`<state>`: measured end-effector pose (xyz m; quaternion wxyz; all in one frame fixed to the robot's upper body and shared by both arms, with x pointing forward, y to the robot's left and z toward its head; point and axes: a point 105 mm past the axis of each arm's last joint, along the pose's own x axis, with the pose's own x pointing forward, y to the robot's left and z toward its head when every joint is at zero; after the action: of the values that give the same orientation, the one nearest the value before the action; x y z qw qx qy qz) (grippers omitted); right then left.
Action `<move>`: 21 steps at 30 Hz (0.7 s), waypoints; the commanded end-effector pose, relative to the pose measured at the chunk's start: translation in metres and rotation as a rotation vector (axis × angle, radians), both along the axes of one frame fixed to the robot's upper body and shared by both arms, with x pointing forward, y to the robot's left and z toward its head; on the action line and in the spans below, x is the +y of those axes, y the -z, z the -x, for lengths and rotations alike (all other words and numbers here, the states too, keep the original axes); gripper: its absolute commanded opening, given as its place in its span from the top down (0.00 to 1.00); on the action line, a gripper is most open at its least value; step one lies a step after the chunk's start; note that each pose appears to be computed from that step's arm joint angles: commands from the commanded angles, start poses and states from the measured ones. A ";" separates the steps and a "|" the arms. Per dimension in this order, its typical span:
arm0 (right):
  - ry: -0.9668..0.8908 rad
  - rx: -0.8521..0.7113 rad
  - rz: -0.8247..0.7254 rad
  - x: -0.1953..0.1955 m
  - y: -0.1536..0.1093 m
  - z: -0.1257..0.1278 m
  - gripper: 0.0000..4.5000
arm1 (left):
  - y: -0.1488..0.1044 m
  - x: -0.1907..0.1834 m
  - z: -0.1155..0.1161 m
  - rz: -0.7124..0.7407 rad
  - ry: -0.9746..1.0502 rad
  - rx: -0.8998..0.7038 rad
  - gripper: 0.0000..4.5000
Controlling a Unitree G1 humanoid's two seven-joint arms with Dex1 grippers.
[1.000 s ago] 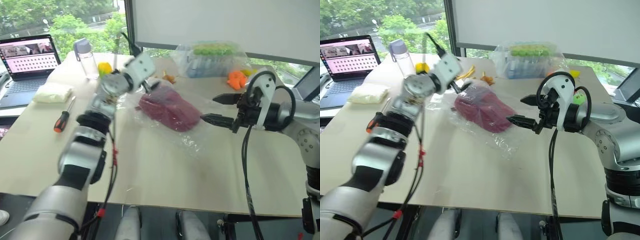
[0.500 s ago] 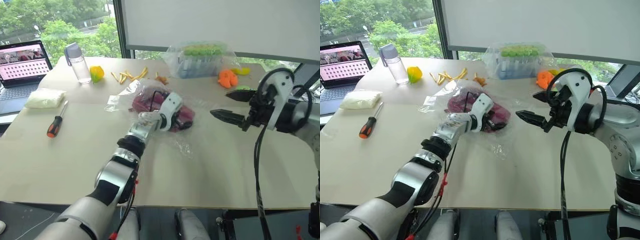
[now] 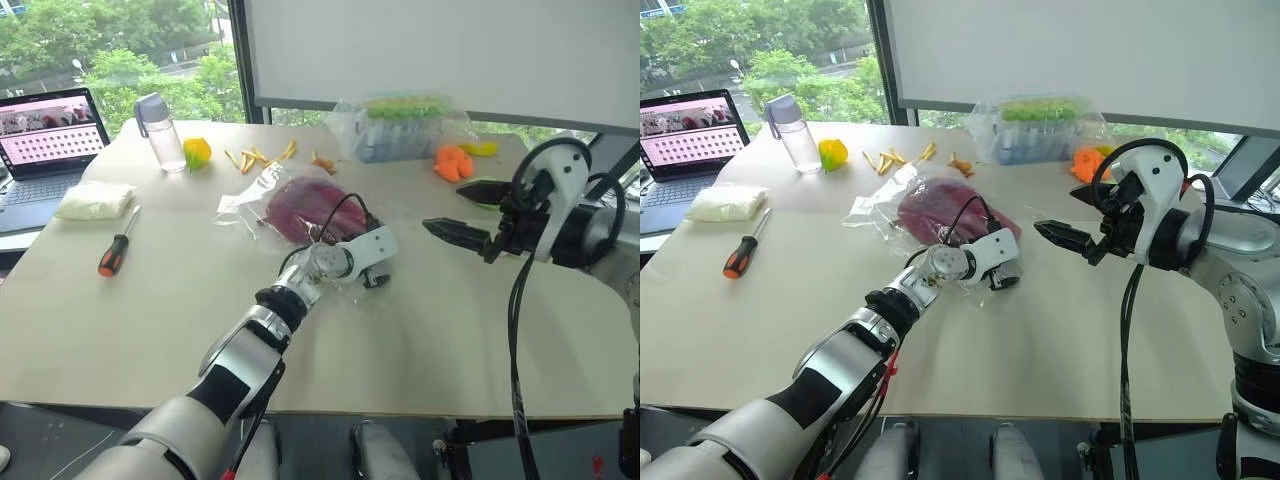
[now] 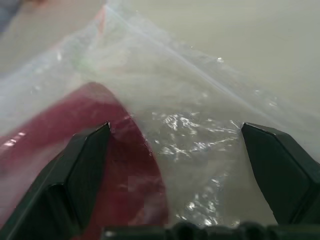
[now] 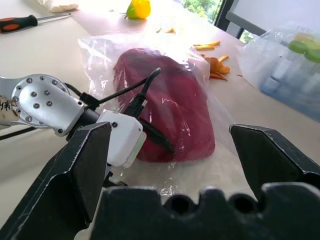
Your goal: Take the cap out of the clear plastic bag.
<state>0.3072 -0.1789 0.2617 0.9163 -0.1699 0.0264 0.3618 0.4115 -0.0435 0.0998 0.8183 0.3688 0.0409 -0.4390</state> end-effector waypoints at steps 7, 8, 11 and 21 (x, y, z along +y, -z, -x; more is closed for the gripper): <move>0.014 -0.071 0.004 -0.002 -0.016 0.002 0.00 | 0.028 0.065 -0.024 -0.110 -0.247 -0.001 0.00; 0.015 -0.071 0.004 -0.002 -0.016 0.001 0.00 | 0.029 0.069 -0.025 -0.103 -0.261 0.008 0.00; 0.013 -0.071 0.002 -0.001 -0.016 -0.001 0.00 | 0.038 0.082 -0.025 -0.104 -0.304 0.045 0.00; 0.015 -0.080 0.001 -0.001 -0.017 -0.006 0.00 | 0.056 0.107 -0.022 -0.153 -0.357 0.099 0.34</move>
<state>0.3141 -0.1814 0.2639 0.9200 -0.1690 0.0238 0.3527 0.4380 0.0075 0.0978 0.8603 0.3712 0.0580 -0.3447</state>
